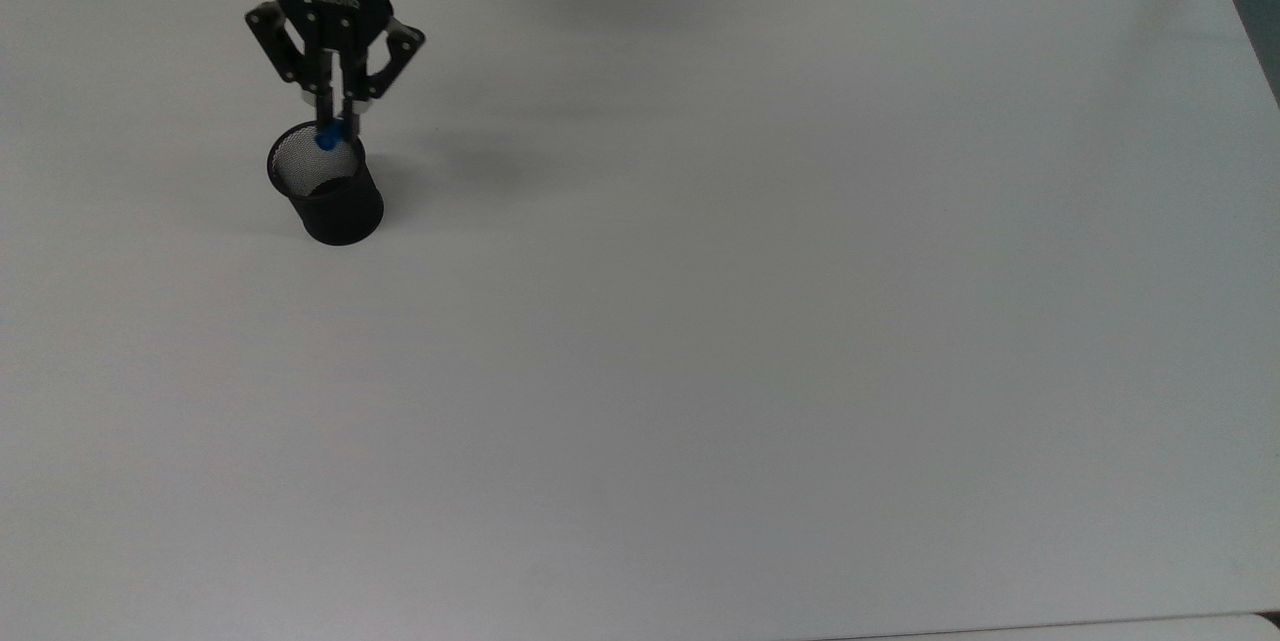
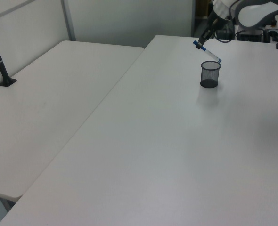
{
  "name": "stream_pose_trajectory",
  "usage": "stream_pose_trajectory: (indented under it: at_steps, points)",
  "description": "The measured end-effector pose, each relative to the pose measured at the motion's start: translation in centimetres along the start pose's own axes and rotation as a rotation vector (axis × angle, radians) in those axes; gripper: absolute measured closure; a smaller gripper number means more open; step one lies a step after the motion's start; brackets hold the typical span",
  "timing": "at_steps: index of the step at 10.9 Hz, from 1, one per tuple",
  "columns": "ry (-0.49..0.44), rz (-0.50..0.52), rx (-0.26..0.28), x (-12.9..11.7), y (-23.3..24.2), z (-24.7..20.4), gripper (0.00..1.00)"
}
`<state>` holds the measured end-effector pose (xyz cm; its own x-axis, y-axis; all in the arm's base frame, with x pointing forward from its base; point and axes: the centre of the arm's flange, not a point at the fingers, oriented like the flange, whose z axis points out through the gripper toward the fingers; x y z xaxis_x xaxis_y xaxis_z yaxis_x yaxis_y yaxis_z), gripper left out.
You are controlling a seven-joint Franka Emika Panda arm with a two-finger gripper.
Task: Insert the marker
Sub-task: 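Lift the marker and carry it over the black mesh pen cup, then lower the marker tip-first into the pen cup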
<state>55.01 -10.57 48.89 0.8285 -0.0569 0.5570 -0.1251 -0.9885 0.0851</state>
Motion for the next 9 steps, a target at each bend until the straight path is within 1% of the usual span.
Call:
stream_pose_trajectory:
  at_steps: [2, 4, 5, 6, 7, 9]
  points:
    - [0.153, 0.003, -0.037, -2.0, 2.5, 0.2, 0.83]
    - [0.269, 0.014, -0.064, -4.3, 3.8, 1.1, 0.83]
    - [0.312, 0.02, -0.071, -5.5, 4.1, 1.8, 0.83]
    - [0.331, 0.026, -0.073, -6.6, 4.3, 3.0, 0.83]
    - [0.329, 0.031, -0.073, -7.4, 4.4, 4.2, 0.83]
    - [0.328, 0.033, -0.07, -7.9, 4.4, 5.7, 0.83]
